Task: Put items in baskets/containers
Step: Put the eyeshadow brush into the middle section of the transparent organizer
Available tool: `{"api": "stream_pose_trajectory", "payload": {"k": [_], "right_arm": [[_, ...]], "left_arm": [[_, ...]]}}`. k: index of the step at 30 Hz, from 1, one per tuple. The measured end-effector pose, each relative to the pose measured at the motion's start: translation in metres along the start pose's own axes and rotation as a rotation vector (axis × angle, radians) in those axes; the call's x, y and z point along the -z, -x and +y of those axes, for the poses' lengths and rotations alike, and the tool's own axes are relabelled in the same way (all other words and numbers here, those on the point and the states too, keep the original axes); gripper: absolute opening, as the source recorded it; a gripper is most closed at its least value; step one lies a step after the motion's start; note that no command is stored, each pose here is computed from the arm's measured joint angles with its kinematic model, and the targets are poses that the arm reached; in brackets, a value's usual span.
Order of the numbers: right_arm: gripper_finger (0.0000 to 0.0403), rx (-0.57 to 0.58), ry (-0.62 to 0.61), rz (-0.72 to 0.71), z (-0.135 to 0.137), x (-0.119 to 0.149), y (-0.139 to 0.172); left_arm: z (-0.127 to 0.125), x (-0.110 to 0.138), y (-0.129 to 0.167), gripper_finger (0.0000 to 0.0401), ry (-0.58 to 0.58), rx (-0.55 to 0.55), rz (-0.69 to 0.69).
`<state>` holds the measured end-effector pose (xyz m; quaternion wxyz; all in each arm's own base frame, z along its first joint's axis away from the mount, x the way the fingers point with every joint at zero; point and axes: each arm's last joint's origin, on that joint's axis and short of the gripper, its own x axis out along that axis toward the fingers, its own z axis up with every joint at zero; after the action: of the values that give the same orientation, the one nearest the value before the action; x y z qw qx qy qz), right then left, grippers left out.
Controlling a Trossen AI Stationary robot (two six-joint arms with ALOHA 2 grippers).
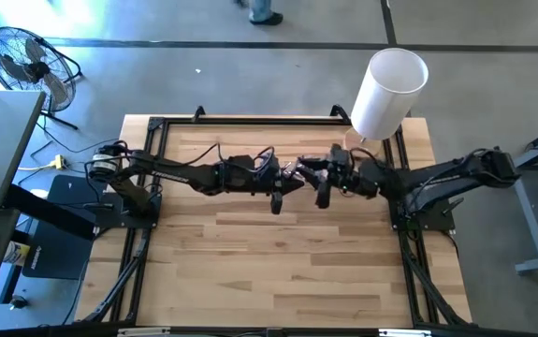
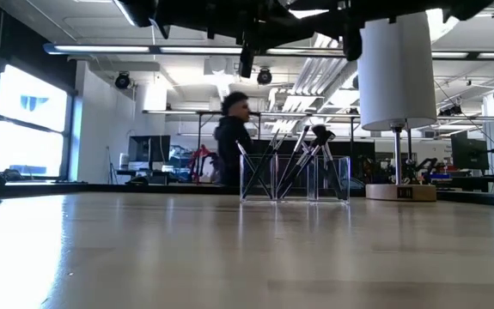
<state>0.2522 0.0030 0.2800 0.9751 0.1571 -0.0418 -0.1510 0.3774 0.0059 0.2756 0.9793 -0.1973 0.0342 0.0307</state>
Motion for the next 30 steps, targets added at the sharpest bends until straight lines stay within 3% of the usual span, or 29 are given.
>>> {"api": "stream_pose_trajectory", "payload": {"k": [7, 12, 15, 30], "right_arm": [[0.0117, -0.079, -0.070, 0.016, -0.001, -0.015, -0.016], [0.0103, -0.173, -0.072, 0.057, 0.000, -0.014, -0.016], [0.0102, -0.168, -0.067, 0.082, 0.000, -0.012, -0.016], [0.0168, -0.120, -0.065, 0.072, -0.005, -0.012, -0.017]], "left_arm": [[0.000, 0.000, 0.000, 0.0000, 0.000, 0.000, -0.001], [0.000, 0.000, 0.000, 0.0000, 0.000, -0.002, 0.002], [0.000, 0.000, 0.000, 0.0000, 0.000, -0.002, 0.002], [0.000, 0.004, 0.000, 0.0000, -0.001, 0.013, 0.042]]}}
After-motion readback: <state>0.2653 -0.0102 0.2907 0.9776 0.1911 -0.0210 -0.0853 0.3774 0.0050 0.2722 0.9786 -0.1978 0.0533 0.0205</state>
